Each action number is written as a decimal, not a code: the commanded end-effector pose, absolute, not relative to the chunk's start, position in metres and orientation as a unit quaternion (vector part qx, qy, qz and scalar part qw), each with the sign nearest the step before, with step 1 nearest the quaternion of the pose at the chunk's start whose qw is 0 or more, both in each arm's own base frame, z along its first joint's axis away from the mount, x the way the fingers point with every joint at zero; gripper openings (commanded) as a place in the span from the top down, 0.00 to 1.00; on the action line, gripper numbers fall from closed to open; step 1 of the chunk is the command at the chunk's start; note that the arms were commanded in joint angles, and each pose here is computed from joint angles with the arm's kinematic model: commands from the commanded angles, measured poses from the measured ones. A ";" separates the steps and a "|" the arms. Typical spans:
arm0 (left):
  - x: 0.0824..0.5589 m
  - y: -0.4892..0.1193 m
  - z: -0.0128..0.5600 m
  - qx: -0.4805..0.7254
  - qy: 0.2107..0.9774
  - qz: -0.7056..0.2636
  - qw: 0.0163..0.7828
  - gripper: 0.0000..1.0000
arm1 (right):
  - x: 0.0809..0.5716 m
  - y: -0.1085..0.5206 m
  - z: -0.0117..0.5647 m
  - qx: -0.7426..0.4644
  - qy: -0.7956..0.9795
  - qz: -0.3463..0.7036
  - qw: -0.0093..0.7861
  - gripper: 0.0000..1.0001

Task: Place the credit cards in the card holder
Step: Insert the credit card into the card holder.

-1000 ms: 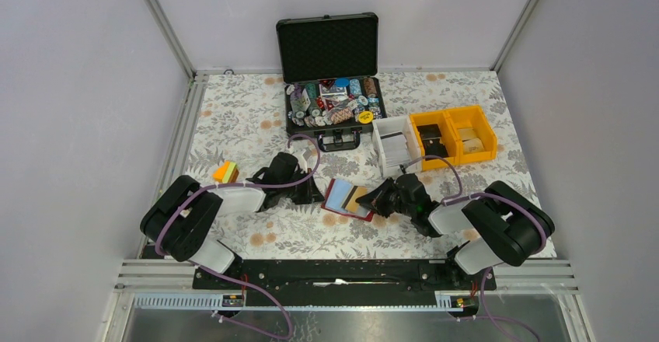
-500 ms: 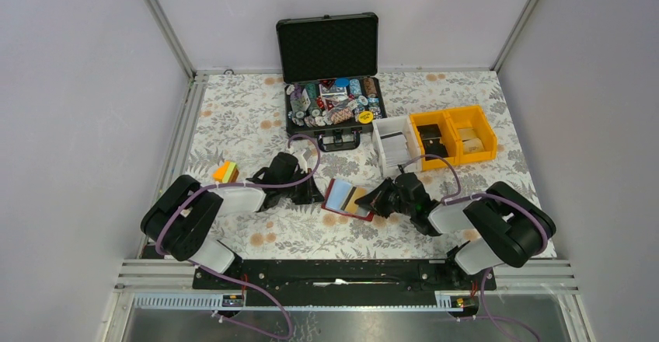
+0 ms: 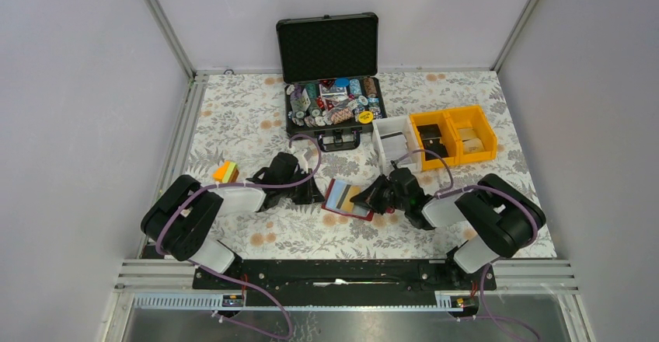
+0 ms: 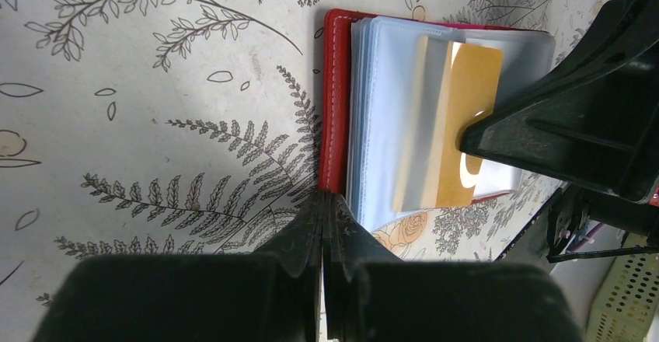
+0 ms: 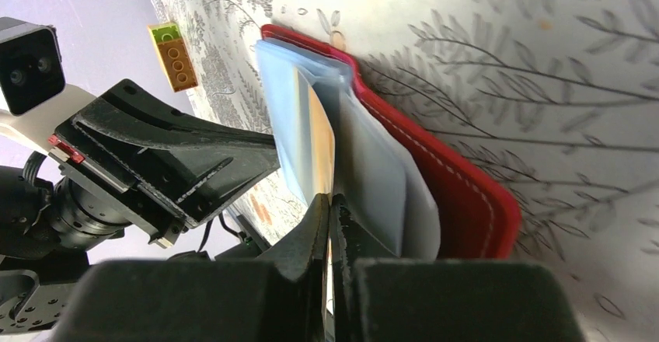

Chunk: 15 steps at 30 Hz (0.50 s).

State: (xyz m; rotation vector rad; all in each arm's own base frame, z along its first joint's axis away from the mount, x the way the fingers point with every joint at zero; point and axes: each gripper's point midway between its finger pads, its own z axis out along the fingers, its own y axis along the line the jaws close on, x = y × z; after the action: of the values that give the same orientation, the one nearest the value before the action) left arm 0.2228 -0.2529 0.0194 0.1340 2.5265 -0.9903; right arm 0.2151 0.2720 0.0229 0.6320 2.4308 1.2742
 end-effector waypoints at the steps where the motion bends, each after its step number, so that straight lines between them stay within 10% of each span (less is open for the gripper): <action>1: 0.222 -0.266 0.035 0.078 0.887 -0.396 0.224 1.00 | 0.208 0.279 0.009 0.179 0.877 0.420 0.150 1.00; 15: 0.225 -0.259 0.040 0.051 0.893 -0.382 0.233 1.00 | 0.221 0.259 0.017 0.160 0.902 0.346 0.203 0.58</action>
State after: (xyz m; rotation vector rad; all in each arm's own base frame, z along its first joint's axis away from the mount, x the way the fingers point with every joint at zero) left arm 0.2218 -0.2542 0.0266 0.1281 2.5073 -1.0137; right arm 0.2220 0.2782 0.0216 0.5037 2.4869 1.1562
